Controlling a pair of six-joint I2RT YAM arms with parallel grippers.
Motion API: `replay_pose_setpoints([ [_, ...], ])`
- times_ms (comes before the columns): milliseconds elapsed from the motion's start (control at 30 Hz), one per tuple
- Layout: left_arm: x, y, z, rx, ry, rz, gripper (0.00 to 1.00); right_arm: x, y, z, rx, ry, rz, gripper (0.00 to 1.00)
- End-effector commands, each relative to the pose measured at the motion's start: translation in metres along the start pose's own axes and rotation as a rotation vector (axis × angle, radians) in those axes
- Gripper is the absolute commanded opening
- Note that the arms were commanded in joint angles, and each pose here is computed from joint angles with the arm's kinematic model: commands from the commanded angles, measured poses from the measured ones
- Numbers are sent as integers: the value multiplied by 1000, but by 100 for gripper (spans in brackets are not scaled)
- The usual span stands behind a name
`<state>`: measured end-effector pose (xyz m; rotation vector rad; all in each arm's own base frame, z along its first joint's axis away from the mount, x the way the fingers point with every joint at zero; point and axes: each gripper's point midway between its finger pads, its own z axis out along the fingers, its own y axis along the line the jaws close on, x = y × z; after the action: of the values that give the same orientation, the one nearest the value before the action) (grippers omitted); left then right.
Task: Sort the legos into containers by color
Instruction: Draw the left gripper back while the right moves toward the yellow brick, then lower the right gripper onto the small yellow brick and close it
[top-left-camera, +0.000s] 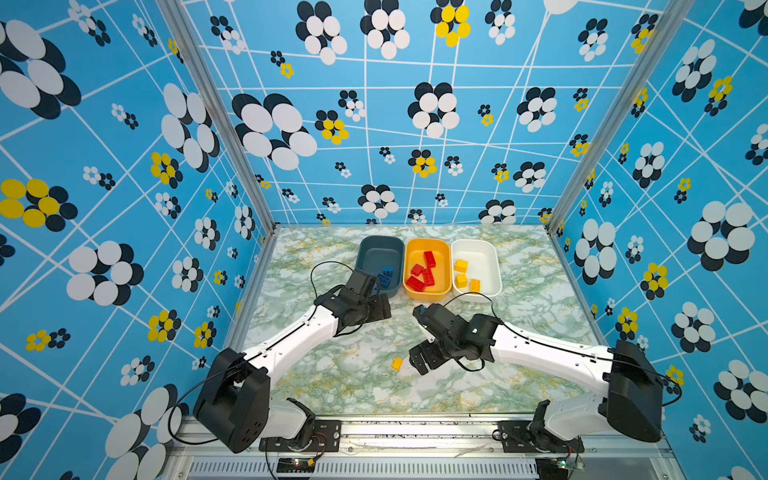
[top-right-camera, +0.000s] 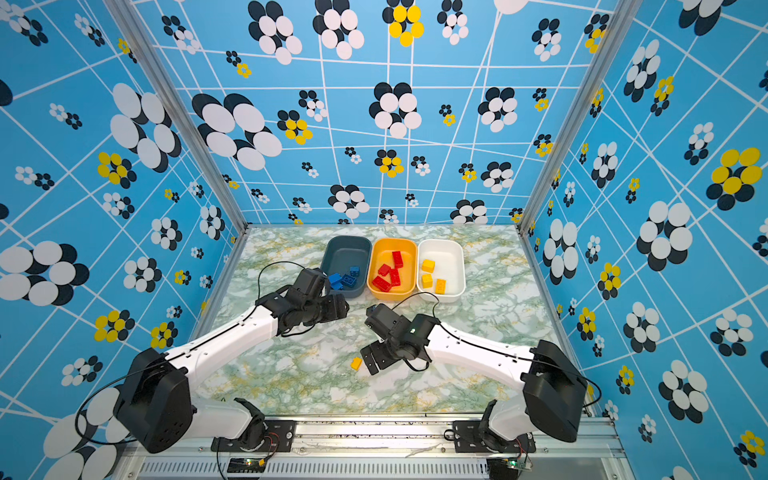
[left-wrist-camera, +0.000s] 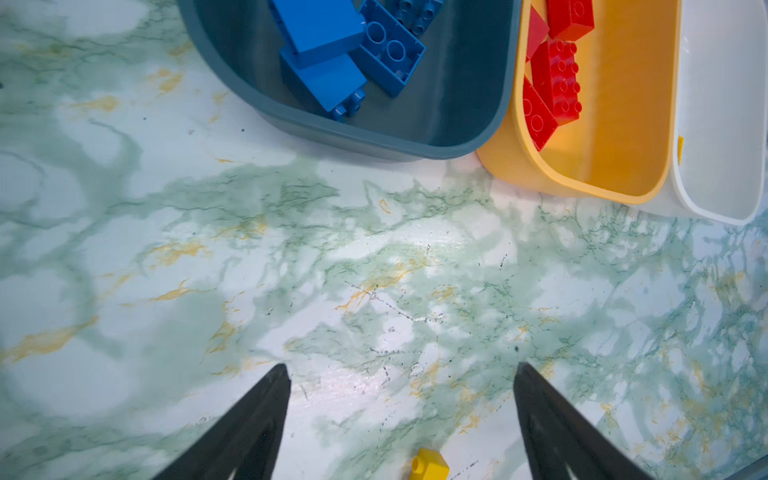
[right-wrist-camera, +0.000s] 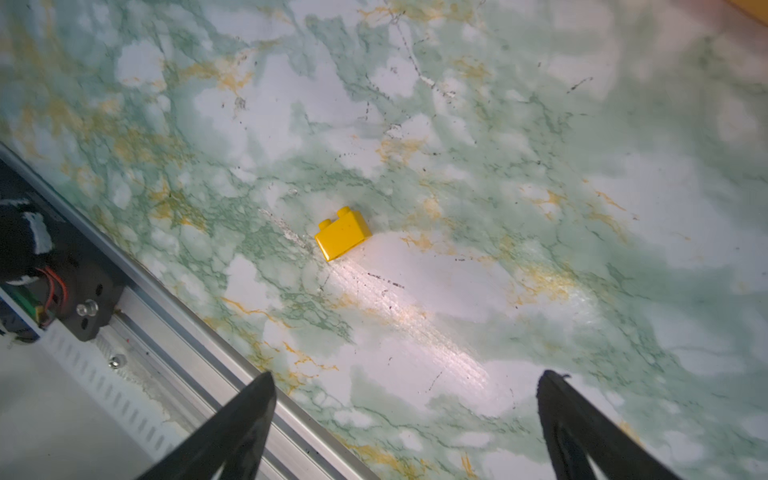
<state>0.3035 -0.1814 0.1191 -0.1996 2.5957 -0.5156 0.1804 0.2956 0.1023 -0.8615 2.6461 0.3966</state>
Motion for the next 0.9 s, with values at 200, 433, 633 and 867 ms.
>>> replay_pose_setpoints([
  [200, 5, 47, -17, -16, -21, -129, 87, -6, 21, 29, 29, 114, -302, 97],
  [433, 10, 72, -14, -20, -19, -211, 87, -12, 33, 48, 16, 153, -382, 90],
  [633, 11, 81, -14, -30, -14, -240, 87, -15, 41, 62, 12, 191, -422, 82],
  [867, 12, 88, -16, -35, -14, -261, 87, -12, 43, 77, 21, 239, -448, 72],
])
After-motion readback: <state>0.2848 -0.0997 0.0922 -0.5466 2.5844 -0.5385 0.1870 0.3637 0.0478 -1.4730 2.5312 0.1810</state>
